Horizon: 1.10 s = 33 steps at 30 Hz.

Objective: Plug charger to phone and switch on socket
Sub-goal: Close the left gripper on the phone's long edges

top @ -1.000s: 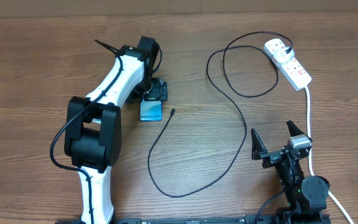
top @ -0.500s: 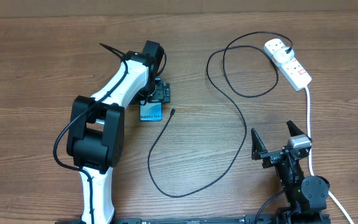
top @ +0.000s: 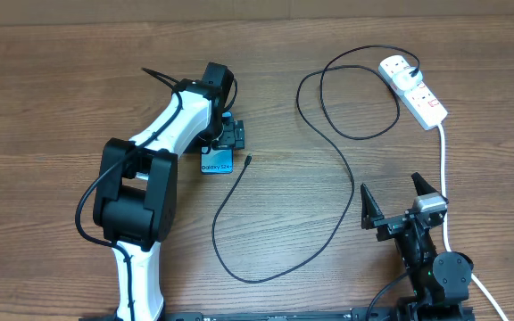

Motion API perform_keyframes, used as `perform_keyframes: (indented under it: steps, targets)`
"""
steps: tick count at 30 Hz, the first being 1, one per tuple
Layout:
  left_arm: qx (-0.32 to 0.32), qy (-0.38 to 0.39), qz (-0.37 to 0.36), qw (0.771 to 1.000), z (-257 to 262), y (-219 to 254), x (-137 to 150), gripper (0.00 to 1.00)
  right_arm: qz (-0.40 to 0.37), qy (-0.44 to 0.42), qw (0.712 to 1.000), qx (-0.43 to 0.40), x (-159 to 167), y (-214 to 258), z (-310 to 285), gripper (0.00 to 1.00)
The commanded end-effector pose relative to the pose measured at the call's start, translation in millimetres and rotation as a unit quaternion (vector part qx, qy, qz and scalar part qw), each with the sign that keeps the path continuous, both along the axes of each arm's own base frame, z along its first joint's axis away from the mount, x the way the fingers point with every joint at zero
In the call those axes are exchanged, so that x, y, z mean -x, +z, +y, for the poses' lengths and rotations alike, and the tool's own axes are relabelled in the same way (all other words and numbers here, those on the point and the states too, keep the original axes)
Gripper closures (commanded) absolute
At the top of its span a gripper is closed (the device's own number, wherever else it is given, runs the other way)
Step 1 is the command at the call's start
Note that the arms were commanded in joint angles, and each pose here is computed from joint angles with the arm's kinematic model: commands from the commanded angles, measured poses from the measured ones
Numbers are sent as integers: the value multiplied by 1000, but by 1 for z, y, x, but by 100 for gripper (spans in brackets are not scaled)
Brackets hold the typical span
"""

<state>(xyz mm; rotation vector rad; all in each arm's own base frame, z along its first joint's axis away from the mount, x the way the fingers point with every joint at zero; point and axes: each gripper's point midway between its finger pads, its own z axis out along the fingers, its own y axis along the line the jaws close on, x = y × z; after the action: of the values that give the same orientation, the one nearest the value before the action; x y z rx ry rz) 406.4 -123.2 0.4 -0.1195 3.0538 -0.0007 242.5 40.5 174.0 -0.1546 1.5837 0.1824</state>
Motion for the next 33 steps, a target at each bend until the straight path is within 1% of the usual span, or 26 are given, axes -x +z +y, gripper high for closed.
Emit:
perform_keyframes:
  steps: [1, 6, 9, 10, 11, 12, 13, 14, 17, 18, 19, 20, 22, 26, 27, 29, 33]
  targets:
    - [-20, 3, 30, 999, 8, -19, 17, 6, 0, -6, 1000, 2, -1, -3, -2, 0]
    - [-20, 3, 34, 999, 9, -24, 20, 8, 0, -6, 1000, 2, -1, -3, -2, 0]
    - [-20, 3, 34, 999, 9, -24, 21, 5, 0, -6, 1000, 2, -1, -3, -2, 0]
    - [-21, 3, 34, 999, 9, -24, 21, 8, 0, -6, 1000, 2, -1, -3, -2, 0]
    - [-21, 3, 35, 999, 9, -24, 21, 16, 0, -6, 1000, 2, -1, -3, -2, 0]
    - [-21, 3, 35, 999, 9, -24, 21, 20, 0, -6, 1000, 2, -1, -3, -2, 0]
    - [-21, 3, 34, 999, 9, -24, 21, 19, 0, -6, 1000, 2, -1, -3, -2, 0]
    - [-21, 3, 34, 999, 9, -24, 21, 13, 0, -6, 1000, 2, -1, -3, -2, 0]
    - [-21, 3, 34, 999, 10, -24, 21, 12, 0, -6, 1000, 2, -1, -3, -2, 0]
    - [-21, 3, 34, 999, 10, -24, 21, 9, 0, -6, 1000, 2, -1, -3, -2, 0]
    - [-21, 3, 34, 999, 10, -24, 21, 1, 0, -6, 1000, 2, -1, -3, -2, 0]
    - [-21, 4, 34, 999, 10, -24, 20, 0, 0, -6, 1000, 2, -1, -3, -2, 0]
    - [-20, 6, 33, 999, 11, -24, 20, 0, 0, -6, 1000, 2, -1, -3, -2, 0]
    - [3, 16, 38, 999, 12, -24, 18, 1, 0, -6, 1000, 2, -1, -3, -2, 0]
    - [4, 19, 39, 999, 14, -24, 18, 2, 0, -6, 1000, 2, -1, -3, -2, 0]
    - [3, 22, 41, 999, 17, -24, 18, 9, 0, -6, 1000, 2, -1, -3, -2, 0]
    - [1, 22, 42, 999, 18, -25, 19, 11, 0, -6, 1000, 2, -1, -3, -2, 0]
